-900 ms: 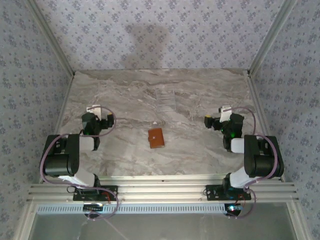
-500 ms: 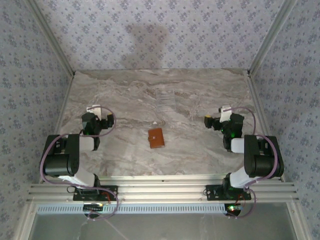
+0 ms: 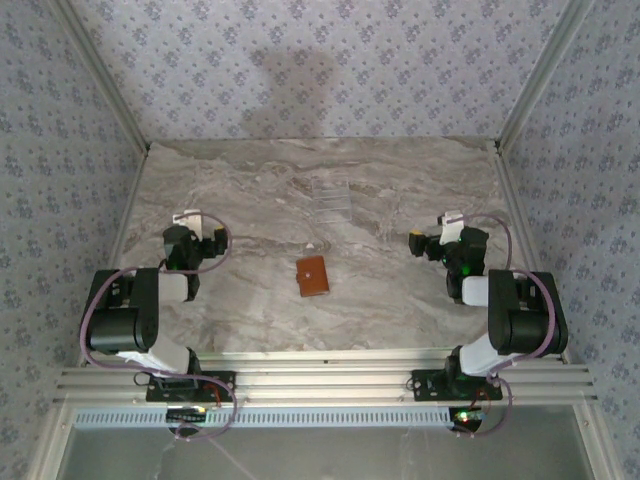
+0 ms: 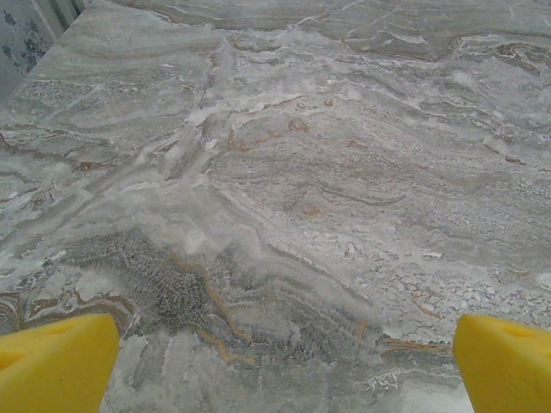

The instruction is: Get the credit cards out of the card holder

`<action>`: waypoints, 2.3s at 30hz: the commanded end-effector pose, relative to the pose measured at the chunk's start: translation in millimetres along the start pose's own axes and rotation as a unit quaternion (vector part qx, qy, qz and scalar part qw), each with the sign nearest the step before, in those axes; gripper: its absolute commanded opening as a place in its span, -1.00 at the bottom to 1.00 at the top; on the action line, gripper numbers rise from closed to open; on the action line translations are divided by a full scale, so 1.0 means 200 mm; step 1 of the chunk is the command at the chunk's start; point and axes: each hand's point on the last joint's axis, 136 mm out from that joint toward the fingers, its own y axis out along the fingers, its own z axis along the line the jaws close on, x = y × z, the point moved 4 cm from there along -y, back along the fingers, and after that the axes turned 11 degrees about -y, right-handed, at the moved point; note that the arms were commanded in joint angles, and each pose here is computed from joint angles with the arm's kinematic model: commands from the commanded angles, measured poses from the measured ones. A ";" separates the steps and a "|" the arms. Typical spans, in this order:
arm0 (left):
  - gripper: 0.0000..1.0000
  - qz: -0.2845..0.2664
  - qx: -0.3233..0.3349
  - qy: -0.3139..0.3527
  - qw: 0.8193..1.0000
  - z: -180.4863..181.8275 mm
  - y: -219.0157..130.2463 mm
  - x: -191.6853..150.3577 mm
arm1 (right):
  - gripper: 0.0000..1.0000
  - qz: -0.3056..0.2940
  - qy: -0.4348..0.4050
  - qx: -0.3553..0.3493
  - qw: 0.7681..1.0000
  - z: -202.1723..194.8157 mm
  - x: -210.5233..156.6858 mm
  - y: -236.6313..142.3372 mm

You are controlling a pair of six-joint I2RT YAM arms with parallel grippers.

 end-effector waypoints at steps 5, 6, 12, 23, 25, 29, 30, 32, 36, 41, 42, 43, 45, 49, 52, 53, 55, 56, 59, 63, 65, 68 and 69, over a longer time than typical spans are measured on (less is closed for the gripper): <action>0.99 -0.016 -0.008 -0.007 1.000 -0.01 0.01 0.04 | 1.00 -0.010 -0.009 0.000 1.000 0.00 0.01 0.00; 1.00 -0.018 -0.006 -0.008 1.000 -0.01 0.00 0.05 | 1.00 -0.010 -0.009 -0.006 1.000 -0.01 0.02 0.00; 0.99 -0.013 0.035 -0.010 0.999 0.01 -0.03 0.14 | 1.00 0.017 -0.012 -0.035 0.999 -0.03 0.09 -0.01; 0.99 0.038 0.066 -0.046 0.996 -0.18 -0.18 0.34 | 0.94 0.122 -0.005 0.015 0.992 0.13 0.42 0.00; 0.99 0.068 0.050 -0.068 0.994 -0.24 -0.21 0.36 | 0.89 0.146 0.019 0.048 0.988 0.20 0.46 0.01; 0.99 0.125 0.029 -0.096 0.987 -0.37 -0.25 0.35 | 0.74 0.181 0.042 0.098 0.978 0.35 0.52 0.06; 0.99 0.141 0.026 -0.096 0.985 -0.41 -0.26 0.34 | 0.70 0.189 0.051 0.111 0.974 0.39 0.53 0.08; 0.99 0.170 0.031 -0.085 0.981 -0.49 -0.26 0.31 | 0.60 0.207 0.066 0.128 0.968 0.46 0.55 0.12; 0.97 0.228 -0.002 -0.100 0.968 -0.68 -0.21 0.27 | 0.31 0.239 0.077 0.159 0.955 0.56 0.59 0.25; 0.93 0.271 -0.055 -0.144 0.950 -0.90 -0.13 0.24 | 0.09 0.261 0.089 0.175 0.945 0.63 0.59 0.40; 0.91 0.277 -0.067 -0.153 0.946 -0.93 -0.11 0.24 | 0.05 0.269 0.091 0.177 0.942 0.64 0.58 0.44; 0.90 0.283 -0.075 -0.160 0.943 -0.96 -0.09 0.23 | -0.01 0.274 0.092 0.176 0.941 0.65 0.58 0.47; 0.89 0.293 -0.080 -0.171 0.937 -1.00 -0.05 0.22 | -0.10 0.287 0.095 0.173 0.937 0.67 0.55 0.54; 0.88 0.310 -0.083 -0.175 0.931 -1.03 -0.02 0.19 | -0.25 0.298 0.090 0.174 0.934 0.72 0.54 0.65; 0.86 0.313 -0.083 -0.177 0.930 -1.03 -0.02 0.18 | -0.34 0.301 0.085 0.174 0.934 0.75 0.54 0.71; 0.87 0.313 -0.083 -0.178 0.929 -1.03 -0.02 0.17 | -0.35 0.302 0.085 0.175 0.933 0.75 0.54 0.73; 0.87 0.314 -0.080 -0.178 0.929 -1.03 -0.02 0.16 | -0.39 0.304 0.087 0.175 0.932 0.77 0.53 0.76; 0.87 0.315 -0.077 -0.177 0.929 -1.02 -0.02 0.15 | -0.40 0.304 0.089 0.173 0.933 0.77 0.53 0.78; 0.86 0.319 -0.071 -0.177 0.928 -1.01 -0.02 0.14 | -0.43 0.312 0.090 0.172 0.930 0.78 0.49 0.81; 0.86 0.322 -0.069 -0.177 0.928 -1.00 -0.02 0.13 | -0.44 0.320 0.089 0.168 0.928 0.78 0.46 0.83; 0.86 0.323 -0.068 -0.177 0.927 -1.00 -0.02 0.12 | -0.46 0.322 0.088 0.168 0.928 0.79 0.45 0.83; 0.86 0.322 -0.070 -0.177 0.927 -1.01 -0.02 0.13 | -0.51 0.324 0.088 0.167 0.927 0.79 0.44 0.84; 0.86 0.323 -0.071 -0.176 0.927 -1.01 -0.02 0.13 | -0.54 0.324 0.088 0.167 0.927 0.79 0.44 0.84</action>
